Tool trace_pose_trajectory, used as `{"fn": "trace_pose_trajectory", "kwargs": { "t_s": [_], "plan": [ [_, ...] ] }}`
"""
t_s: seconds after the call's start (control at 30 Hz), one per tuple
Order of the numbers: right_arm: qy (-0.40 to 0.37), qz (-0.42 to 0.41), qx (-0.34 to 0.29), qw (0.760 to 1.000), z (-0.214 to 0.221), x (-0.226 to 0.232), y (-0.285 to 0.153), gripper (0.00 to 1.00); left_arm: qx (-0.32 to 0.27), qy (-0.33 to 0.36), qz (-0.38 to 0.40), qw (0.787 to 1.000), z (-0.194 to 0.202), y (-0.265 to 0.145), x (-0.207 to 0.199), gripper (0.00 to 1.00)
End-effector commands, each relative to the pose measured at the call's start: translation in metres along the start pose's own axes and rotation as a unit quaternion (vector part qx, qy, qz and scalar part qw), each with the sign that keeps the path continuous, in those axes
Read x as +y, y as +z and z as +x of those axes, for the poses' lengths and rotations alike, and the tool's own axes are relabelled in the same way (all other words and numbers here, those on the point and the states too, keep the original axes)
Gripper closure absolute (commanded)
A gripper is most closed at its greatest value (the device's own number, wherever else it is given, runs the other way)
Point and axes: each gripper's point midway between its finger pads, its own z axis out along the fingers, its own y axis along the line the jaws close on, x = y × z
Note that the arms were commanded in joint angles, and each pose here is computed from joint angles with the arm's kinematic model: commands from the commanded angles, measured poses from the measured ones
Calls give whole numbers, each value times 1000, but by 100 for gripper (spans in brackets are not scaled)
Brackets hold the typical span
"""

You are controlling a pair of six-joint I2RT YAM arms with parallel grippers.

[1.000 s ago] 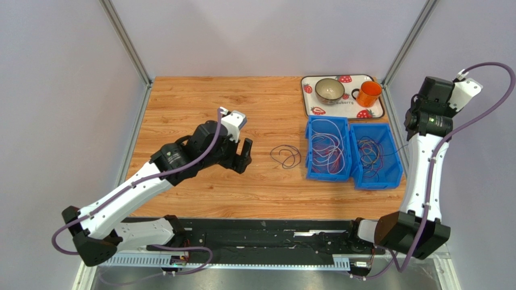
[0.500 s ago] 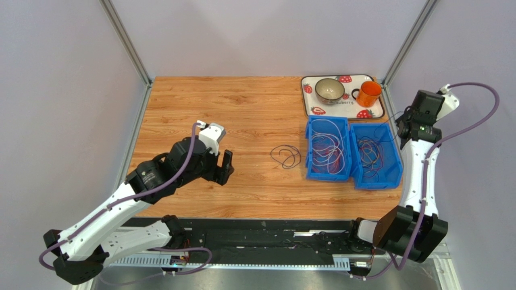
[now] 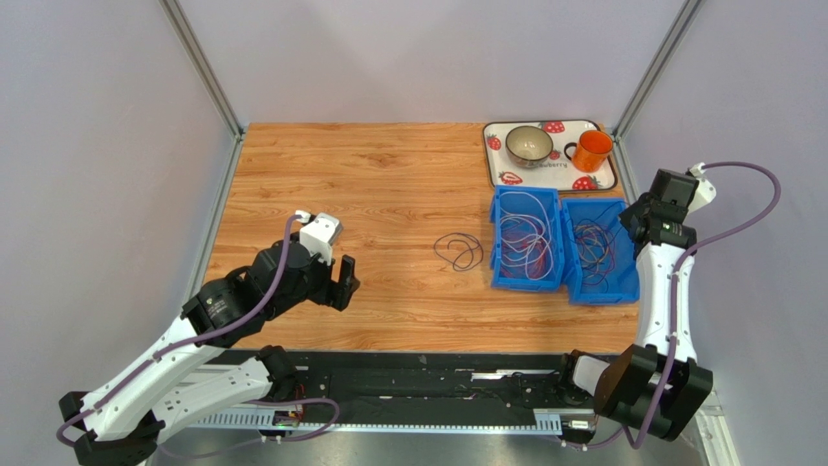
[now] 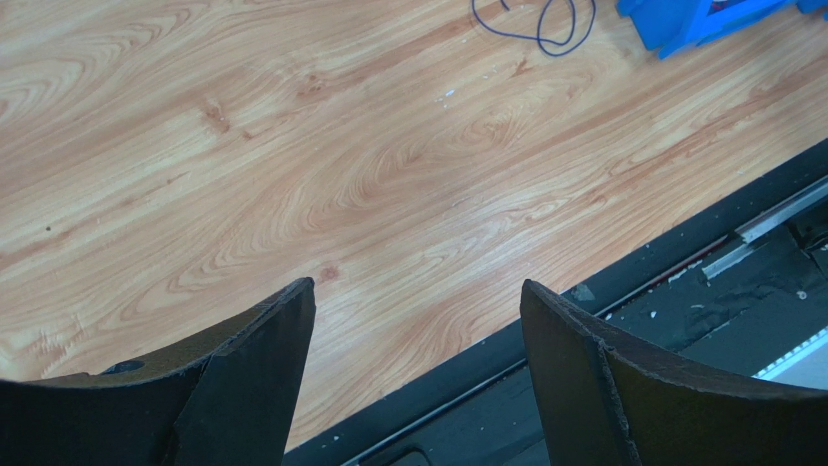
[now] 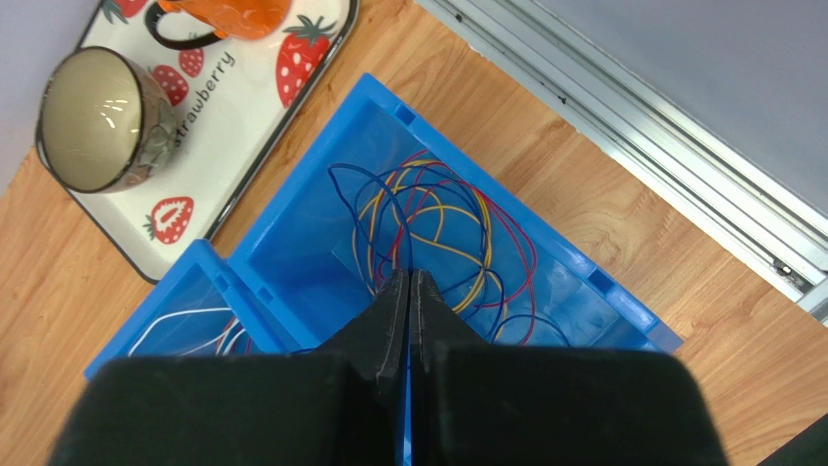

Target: Untangle the cables

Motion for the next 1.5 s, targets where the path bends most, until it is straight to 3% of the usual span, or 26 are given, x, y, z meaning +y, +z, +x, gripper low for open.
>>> {"fn": "trace_pose_trajectory", "kwargs": {
  "t_s": [0.0, 0.13, 0.2, 0.23, 0.33, 0.43, 0.6, 0.87, 1.1, 1.47],
  "plan": [
    [9, 13, -9, 1000, -7, 1, 18, 100, -7, -5, -14, 1000, 7, -2, 8, 15],
    [-10, -13, 42, 999, 7, 15, 29, 100, -17, -3, -12, 1000, 13, 1, 10, 15],
    [-20, -8, 67, 998, 12, 15, 32, 89, -25, -4, -16, 1000, 11, 0, 12, 15],
    [-24, -12, 64, 998, 7, 17, 31, 75, -26, -4, -17, 999, 12, 1, 13, 15],
    [-24, -23, 49, 998, -4, 23, 22, 55, -25, -3, -16, 1000, 14, 1, 13, 15],
    [-28, -26, 23, 999, -20, 27, 9, 46, -23, -1, -12, 1000, 14, 3, 11, 15],
    [-40, -54, 18, 998, -26, 42, -13, 48, -21, -1, -12, 1000, 15, 4, 11, 15],
    [-91, -139, 69, 984, 26, 82, -42, 52, -19, 0, -13, 1000, 16, 5, 11, 15],
    [-189, -277, 131, 933, 98, 150, -96, 53, -13, 1, -13, 1000, 17, 7, 10, 15],
    [-296, -359, 205, 861, 195, 196, -138, 53, -10, 0, -23, 1000, 18, 9, 13, 14]
  ]
}}
